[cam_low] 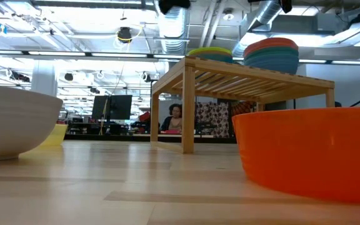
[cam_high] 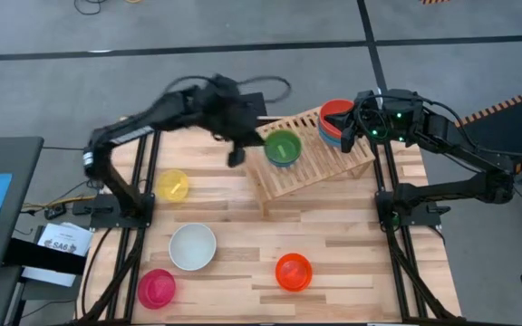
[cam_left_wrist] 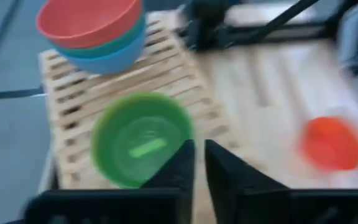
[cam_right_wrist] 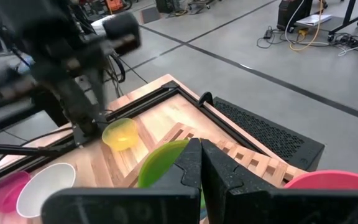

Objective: Place and stack bowls onto a shelf
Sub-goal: Stack the large white bowl on top of the large orange bowl on the shelf

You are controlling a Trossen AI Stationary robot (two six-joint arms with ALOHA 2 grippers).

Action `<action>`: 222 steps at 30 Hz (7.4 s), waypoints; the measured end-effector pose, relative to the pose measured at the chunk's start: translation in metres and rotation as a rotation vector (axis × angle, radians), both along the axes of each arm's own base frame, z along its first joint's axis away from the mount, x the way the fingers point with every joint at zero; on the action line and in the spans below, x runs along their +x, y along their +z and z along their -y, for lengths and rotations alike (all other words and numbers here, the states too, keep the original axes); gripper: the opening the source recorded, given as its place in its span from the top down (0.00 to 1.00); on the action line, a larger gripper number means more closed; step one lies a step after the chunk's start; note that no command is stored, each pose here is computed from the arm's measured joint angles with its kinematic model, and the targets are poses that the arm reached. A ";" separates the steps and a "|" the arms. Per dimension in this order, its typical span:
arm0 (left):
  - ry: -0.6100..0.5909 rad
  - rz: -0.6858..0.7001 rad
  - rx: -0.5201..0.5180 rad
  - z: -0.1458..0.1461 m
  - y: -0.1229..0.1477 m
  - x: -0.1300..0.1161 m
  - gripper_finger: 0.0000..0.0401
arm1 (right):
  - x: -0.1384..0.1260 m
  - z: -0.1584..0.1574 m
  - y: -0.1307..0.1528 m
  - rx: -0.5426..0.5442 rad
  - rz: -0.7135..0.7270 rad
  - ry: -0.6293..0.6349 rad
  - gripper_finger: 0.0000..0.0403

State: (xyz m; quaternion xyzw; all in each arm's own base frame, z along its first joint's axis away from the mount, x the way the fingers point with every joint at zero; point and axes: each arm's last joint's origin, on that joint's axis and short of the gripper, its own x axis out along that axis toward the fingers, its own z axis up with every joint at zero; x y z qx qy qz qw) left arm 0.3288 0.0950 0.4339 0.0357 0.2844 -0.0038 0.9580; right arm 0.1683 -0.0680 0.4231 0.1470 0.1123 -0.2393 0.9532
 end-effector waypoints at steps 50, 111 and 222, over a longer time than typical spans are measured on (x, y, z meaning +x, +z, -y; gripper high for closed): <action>0.168 -0.144 -0.441 0.090 -0.117 -0.186 0.50 | 0.014 -0.010 -0.001 -0.002 0.010 0.080 0.92; 0.425 -0.145 -0.215 0.118 -0.086 -0.068 1.00 | 0.105 -0.105 -0.031 0.259 -0.120 0.470 0.92; 0.290 0.611 -0.180 0.101 0.014 -0.100 0.57 | -0.040 0.116 0.015 0.492 -0.668 -0.525 0.93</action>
